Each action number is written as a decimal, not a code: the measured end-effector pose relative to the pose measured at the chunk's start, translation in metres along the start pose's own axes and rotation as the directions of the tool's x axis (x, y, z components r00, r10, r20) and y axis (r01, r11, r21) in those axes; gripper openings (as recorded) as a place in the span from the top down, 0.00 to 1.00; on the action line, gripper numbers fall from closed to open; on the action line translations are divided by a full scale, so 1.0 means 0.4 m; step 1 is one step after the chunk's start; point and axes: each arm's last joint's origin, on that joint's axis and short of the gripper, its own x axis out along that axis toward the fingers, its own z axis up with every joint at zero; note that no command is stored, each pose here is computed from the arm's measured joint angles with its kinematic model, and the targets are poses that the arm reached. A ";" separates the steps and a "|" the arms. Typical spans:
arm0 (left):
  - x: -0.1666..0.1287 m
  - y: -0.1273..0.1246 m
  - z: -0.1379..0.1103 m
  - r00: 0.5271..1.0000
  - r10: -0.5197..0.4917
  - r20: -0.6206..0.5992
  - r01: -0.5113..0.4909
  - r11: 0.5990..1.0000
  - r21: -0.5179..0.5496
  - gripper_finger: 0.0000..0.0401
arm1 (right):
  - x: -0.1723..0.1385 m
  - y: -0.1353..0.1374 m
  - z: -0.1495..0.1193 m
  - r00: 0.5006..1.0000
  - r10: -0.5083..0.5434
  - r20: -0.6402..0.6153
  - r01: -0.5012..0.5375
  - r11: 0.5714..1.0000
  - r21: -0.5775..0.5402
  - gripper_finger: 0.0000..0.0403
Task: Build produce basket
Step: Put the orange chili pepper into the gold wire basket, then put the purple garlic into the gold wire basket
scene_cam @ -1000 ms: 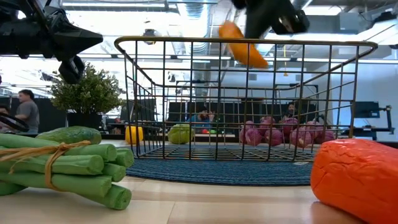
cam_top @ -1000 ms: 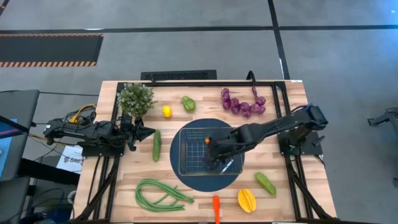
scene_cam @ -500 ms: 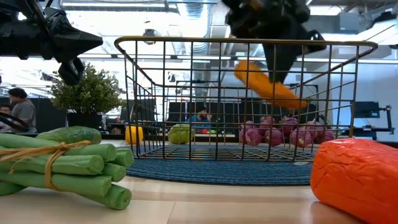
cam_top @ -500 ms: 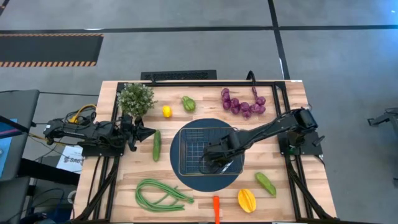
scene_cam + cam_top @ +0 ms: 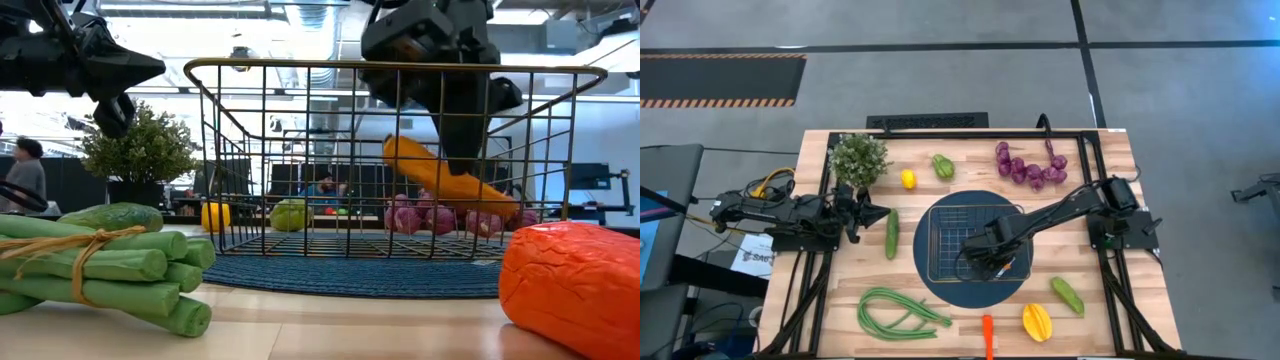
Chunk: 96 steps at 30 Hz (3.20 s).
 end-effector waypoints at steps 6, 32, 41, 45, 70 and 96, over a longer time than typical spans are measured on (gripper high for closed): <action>0.000 0.000 0.000 1.000 0.000 0.001 0.000 1.000 0.000 1.00 | 0.002 -0.004 0.006 1.000 0.001 -0.012 -0.001 1.000 -0.018 1.00; 0.000 0.000 0.000 1.000 0.001 0.001 -0.001 1.000 0.003 1.00 | 0.000 -0.012 0.021 1.000 0.002 -0.005 -0.002 0.996 -0.089 0.92; 0.000 0.000 0.000 1.000 0.001 0.001 -0.001 1.000 0.003 1.00 | 0.000 -0.012 0.021 1.000 0.001 -0.003 -0.001 0.994 -0.112 0.89; 0.000 0.000 0.000 1.000 0.001 0.000 -0.001 1.000 0.002 1.00 | 0.022 -0.009 0.026 1.000 -0.018 -0.009 0.017 0.992 -0.125 0.91; 0.000 0.002 -0.004 1.000 0.003 -0.016 -0.003 1.000 -0.012 1.00 | -0.336 -0.200 0.097 0.959 -0.195 0.204 0.199 0.980 0.003 0.80; 0.000 0.004 -0.001 0.999 0.035 0.009 -0.034 0.998 -0.049 1.00 | -0.276 -0.515 0.385 0.947 -0.314 0.067 0.317 0.948 -0.029 0.35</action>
